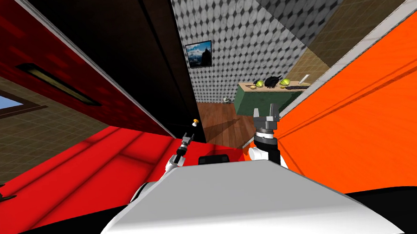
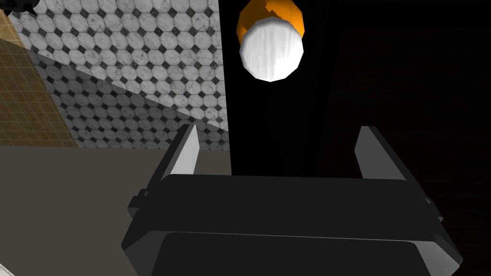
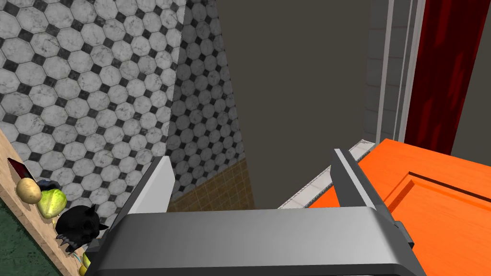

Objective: Pull the door open

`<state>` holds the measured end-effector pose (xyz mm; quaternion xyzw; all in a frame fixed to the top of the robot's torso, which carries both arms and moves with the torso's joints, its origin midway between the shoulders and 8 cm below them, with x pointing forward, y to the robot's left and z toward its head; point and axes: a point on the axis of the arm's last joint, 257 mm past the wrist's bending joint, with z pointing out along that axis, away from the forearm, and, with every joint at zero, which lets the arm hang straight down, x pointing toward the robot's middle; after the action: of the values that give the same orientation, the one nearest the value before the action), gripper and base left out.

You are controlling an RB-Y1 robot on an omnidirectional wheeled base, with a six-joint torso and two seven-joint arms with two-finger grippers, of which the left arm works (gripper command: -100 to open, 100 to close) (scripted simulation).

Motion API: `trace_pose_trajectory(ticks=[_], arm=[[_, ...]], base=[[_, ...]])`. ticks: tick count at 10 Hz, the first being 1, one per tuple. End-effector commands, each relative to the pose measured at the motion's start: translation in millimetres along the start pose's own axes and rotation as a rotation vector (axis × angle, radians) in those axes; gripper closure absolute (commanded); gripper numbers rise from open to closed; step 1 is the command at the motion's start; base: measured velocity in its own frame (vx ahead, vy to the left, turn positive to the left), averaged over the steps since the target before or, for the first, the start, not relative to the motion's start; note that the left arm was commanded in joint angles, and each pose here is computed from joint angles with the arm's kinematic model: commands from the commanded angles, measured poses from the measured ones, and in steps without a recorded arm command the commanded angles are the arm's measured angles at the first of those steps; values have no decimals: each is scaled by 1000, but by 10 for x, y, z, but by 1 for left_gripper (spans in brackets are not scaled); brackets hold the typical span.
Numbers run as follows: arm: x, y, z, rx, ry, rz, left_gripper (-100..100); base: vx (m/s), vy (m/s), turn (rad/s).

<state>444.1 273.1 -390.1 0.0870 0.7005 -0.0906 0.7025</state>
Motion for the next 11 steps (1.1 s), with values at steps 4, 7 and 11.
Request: trace_pose_trajectory(ticks=[4,7,11], arm=[[26,391,-211,-69,4,-6,-100],[27,618,-338,-110,4,-6,-100],[14,902,-501,-163,3,-2,-100]], base=[[132,-101,-178],[107,-56,-140],[98,-7,-123]])
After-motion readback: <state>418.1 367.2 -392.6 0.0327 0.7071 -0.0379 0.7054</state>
